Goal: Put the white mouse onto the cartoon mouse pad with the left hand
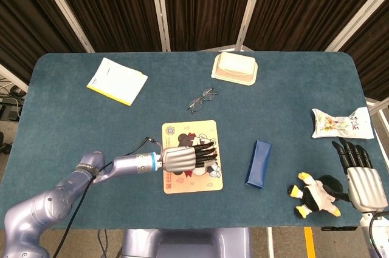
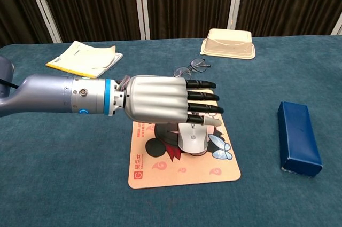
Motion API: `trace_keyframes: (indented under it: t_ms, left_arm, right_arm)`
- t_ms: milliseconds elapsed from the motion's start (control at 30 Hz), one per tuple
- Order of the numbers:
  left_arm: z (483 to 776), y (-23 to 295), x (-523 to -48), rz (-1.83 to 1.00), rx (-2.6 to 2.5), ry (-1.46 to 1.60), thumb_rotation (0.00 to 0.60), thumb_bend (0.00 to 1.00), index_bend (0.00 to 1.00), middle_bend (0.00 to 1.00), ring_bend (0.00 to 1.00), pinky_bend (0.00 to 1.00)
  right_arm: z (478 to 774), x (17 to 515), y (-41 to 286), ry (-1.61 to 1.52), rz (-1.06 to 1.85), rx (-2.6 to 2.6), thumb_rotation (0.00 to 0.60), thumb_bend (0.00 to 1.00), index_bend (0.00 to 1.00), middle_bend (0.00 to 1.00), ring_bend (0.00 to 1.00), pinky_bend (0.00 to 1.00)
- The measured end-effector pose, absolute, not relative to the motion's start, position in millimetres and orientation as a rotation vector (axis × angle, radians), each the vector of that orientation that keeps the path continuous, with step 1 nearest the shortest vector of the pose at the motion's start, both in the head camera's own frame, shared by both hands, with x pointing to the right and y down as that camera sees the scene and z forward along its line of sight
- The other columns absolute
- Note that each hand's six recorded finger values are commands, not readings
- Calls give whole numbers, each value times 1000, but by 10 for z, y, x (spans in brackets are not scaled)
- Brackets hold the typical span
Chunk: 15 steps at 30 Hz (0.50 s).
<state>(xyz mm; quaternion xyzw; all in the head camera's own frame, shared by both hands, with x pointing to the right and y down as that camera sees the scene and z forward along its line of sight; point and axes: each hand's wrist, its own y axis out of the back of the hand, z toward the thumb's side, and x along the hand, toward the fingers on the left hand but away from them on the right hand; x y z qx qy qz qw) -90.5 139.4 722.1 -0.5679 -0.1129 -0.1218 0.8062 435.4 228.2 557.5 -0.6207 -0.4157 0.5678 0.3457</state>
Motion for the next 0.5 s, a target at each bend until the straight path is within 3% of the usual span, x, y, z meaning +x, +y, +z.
trace_keyframes:
  t_ms: [267, 500]
  left_arm:
    - [7233, 1343, -927, -287, -1202, -223, 600, 419, 0, 0, 0, 0]
    - [7069, 1227, -1098, -281, -1188, -174, 600, 417, 0, 0, 0, 0]
  right_arm:
    - [5576, 4356, 2283, -1079, 1475, -1611, 600, 63, 0, 0, 0, 0]
    - [5575, 4357, 2284, -1079, 1474, -1611, 600, 63, 0, 0, 0, 0]
